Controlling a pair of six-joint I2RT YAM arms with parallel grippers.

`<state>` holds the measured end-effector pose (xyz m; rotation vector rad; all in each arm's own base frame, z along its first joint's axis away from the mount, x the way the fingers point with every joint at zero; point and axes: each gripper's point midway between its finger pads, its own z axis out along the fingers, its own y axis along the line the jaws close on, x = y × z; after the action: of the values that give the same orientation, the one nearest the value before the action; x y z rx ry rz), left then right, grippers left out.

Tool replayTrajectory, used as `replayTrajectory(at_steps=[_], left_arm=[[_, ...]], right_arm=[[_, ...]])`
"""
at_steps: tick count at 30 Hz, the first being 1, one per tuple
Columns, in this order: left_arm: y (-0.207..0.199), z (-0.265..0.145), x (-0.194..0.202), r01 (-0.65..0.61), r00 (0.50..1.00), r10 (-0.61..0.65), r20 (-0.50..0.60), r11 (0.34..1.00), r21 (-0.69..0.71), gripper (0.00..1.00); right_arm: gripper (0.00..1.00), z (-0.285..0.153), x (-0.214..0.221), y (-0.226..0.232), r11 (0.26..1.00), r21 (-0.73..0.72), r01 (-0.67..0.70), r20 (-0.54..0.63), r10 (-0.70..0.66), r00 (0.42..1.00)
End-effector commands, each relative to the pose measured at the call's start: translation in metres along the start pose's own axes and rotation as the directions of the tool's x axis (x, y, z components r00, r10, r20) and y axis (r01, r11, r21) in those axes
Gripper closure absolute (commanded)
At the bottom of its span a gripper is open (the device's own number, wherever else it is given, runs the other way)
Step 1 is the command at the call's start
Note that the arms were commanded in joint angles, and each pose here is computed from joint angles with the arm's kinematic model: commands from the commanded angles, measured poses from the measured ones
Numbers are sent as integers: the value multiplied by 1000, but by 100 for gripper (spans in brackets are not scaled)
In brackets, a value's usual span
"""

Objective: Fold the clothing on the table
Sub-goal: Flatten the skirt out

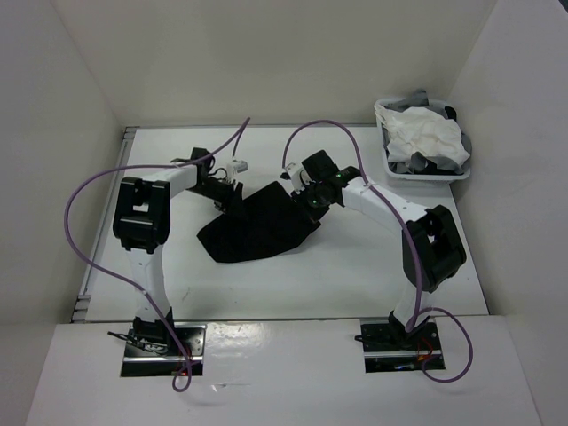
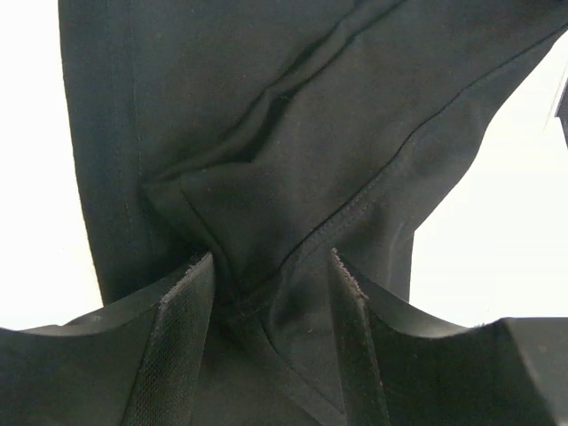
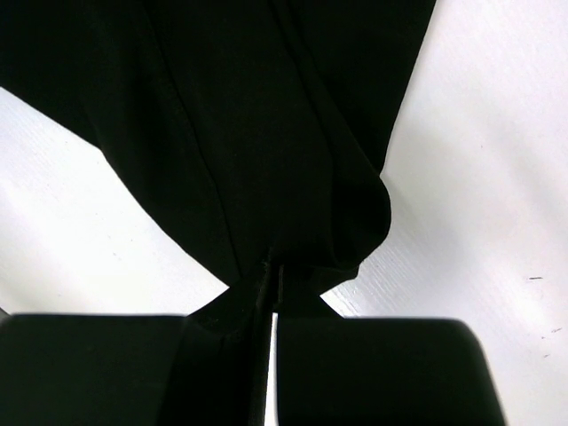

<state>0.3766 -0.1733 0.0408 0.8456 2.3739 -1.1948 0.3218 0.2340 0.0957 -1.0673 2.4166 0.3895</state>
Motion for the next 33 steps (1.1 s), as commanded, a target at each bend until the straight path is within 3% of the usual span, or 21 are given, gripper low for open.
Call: replayTrajectory(at_steps=[1,7,13,17,18,20,27,33], left_arm=[[-9,0,-9,-33,999,32,25,997,62,40],[-5,8,-9,-24,1000,23,10,998,63,45],[-6,15,-10,-25,1000,25,-6,998,55,57],[-5,22,-4,-14,1000,15,-22,998,65,76],[-5,22,-4,-13,1000,15,-22,998,65,88],[-4,21,-5,-5,1000,6,-28,999,53,100],[-34,-22,-50,-94,994,94,57,996,-12,100],[-87,-99,-103,-207,947,236,216,967,-147,100]], right_arm=[[100,-14,-17,-1,1000,5,17,77,-18,997],[100,-17,-19,1,1000,-1,20,88,-20,996],[100,-18,-19,1,1000,1,22,96,-22,995],[100,-18,-19,3,1000,-8,23,98,-22,995],[100,-21,-21,3,1000,-6,25,107,-24,994],[100,-21,-21,3,1000,-6,25,107,-24,994],[100,-54,-38,-2,998,42,38,168,-44,985],[100,-138,-84,-7,984,168,66,344,-121,931]])
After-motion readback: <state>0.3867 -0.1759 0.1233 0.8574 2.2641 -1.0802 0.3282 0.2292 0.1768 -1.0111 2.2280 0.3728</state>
